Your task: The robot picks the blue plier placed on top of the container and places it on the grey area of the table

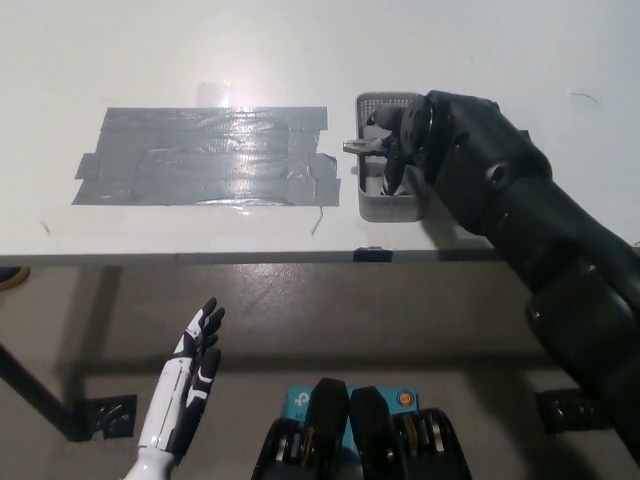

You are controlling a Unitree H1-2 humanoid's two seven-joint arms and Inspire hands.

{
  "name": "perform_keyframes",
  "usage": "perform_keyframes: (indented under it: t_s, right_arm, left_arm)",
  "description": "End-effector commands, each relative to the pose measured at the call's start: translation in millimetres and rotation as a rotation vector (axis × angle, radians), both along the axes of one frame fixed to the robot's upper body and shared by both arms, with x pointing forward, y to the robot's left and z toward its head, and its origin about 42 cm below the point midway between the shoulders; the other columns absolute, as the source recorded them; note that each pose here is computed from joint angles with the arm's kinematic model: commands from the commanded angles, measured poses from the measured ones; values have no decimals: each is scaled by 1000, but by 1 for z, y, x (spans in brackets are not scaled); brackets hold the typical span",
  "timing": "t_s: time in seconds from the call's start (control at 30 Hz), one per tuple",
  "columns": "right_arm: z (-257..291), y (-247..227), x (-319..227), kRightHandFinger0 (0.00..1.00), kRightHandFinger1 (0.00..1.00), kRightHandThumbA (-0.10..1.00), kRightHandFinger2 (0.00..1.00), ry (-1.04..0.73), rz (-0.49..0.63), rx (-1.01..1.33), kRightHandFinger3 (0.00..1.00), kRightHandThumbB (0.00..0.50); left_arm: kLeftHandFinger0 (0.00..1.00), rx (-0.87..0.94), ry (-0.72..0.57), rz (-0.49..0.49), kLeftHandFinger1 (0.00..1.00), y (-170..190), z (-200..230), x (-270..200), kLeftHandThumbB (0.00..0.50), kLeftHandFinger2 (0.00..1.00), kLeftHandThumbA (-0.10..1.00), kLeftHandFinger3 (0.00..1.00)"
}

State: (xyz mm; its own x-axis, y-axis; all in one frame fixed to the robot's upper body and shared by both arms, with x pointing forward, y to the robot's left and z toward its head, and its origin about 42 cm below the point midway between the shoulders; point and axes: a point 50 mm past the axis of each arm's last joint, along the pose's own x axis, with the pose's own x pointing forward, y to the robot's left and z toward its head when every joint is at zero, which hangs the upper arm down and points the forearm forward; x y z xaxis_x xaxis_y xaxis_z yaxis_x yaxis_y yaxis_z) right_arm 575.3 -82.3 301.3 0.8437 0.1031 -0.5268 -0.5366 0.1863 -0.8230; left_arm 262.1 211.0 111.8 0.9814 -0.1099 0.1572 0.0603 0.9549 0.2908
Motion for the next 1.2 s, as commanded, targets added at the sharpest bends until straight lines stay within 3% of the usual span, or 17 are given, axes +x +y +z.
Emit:
perform_keyframes:
  t_s: [0.0,0.2,0.3,0.33,0.4,0.43,0.47,0.5,0.53,0.6,0.67,0.7,0.77,0.83,0.93,1.03,1.17]
  right_arm:
    - [15,7,4,1000,1000,972,1000,-71,31,-30,1000,375]
    - [2,3,3,1000,1000,978,1000,-92,44,-105,1000,380]
    - [-1,-2,4,1000,1000,861,1000,-116,58,-112,1000,331]
    - [-2,-4,4,1000,1000,762,1000,-130,62,-119,1000,295]
    - [-7,-14,6,1000,1000,406,1000,-202,60,-130,1000,198]
    - [-7,-15,6,883,981,326,1000,-212,59,-131,1000,206]
    - [-12,-20,6,461,548,79,671,-269,64,-149,1000,199]
    - [-15,-25,6,237,325,-30,449,-308,79,-159,1000,213]
    - [-18,-29,6,114,200,-97,334,-339,86,-172,921,228]
    - [-23,-38,6,231,324,-44,462,-422,113,-210,778,251]
    - [-24,-41,6,14,126,-85,310,-443,118,-210,711,250]
    - [-24,-44,7,1,89,-91,291,-449,114,-211,706,242]
    - [-23,-50,8,88,146,-100,323,-463,118,-214,719,234]
    - [-23,-53,8,1,16,-100,225,-488,129,-223,708,252]
    - [-20,-54,8,0,7,-100,220,-520,139,-216,651,262]
    - [-17,-55,9,31,75,-100,275,-570,157,-208,595,262]
    - [-7,-53,10,0,2,-100,198,-630,183,-222,578,266]
  left_arm:
    - [1000,-20,-54,0,1000,-1,9,0,108,1000,1000,1000]
    - [1000,-24,-52,0,1000,-1,11,0,110,1000,1000,1000]
    - [1000,-32,-54,-2,1000,-2,11,2,111,1000,1000,1000]
    - [1000,-31,-53,-3,1000,-1,11,2,112,1000,1000,1000]
    - [1000,-27,-52,-2,1000,-1,11,2,113,1000,1000,1000]
    - [1000,-26,-52,-3,1000,-1,11,3,113,1000,1000,1000]
    - [1000,-24,-55,-4,1000,-1,12,3,113,1000,1000,1000]
    - [1000,-24,-57,-4,1000,-1,12,3,112,1000,1000,1000]
    - [1000,-29,-56,-4,1000,-1,12,3,113,1000,1000,1000]
    - [1000,-27,-58,-2,1000,-1,13,4,113,1000,1000,1000]
    - [1000,-27,-62,-3,1000,0,13,5,109,1000,1000,1000]
    - [1000,-27,-63,-3,1000,0,13,5,109,1000,1000,1000]
    - [1000,-27,-63,-4,1000,0,13,6,110,1000,1000,1000]
    - [1000,-25,-65,-2,1000,0,13,7,111,1000,1000,1000]
    - [1000,-26,-67,-1,1000,1,13,8,110,1000,1000,1000]
    - [1000,-31,-70,-7,1000,1,13,8,100,1000,1000,1000]
    - [1000,-30,-70,-10,1000,2,14,10,95,1000,1000,1000]
